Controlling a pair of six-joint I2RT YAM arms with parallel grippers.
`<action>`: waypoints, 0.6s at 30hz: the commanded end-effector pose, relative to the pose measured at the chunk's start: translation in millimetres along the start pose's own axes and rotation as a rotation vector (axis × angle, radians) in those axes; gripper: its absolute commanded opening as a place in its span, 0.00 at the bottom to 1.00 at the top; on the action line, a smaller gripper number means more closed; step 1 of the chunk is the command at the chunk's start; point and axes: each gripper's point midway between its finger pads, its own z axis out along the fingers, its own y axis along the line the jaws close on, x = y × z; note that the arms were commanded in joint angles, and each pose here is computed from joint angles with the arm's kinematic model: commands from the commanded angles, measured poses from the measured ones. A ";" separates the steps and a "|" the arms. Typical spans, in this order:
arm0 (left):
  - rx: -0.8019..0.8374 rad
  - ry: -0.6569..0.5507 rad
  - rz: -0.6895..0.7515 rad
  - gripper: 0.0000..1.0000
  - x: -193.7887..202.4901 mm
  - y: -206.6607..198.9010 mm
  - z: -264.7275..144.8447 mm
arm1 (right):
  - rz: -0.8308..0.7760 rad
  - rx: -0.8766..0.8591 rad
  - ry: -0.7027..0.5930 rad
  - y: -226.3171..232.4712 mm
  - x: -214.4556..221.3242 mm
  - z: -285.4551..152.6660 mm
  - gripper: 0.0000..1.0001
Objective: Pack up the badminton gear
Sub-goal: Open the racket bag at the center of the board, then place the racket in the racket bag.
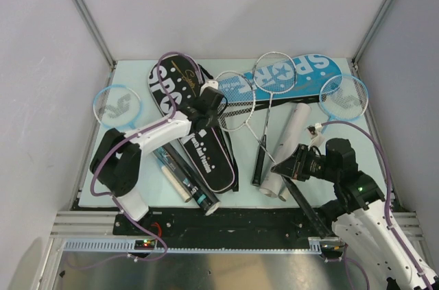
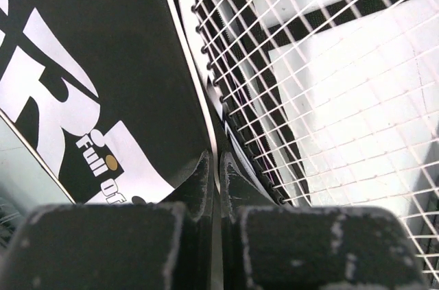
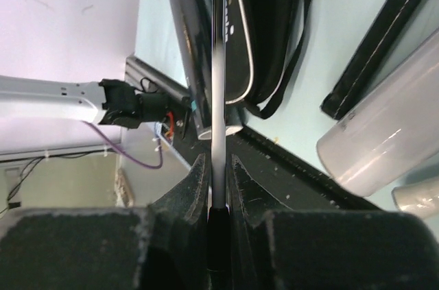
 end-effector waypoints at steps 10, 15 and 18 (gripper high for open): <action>0.155 -0.246 -0.018 0.00 -52.3 -9.8 -40.5 | 0.113 -0.073 0.129 10.1 22.1 -4.6 0.00; 0.174 -0.249 -0.023 0.00 -50.5 -11.4 -41.5 | 0.158 -0.073 0.147 5.0 24.2 1.9 0.00; 0.185 -0.247 -0.030 0.00 -49.5 -12.9 -42.3 | 0.154 -0.119 0.143 12.0 20.6 4.4 0.00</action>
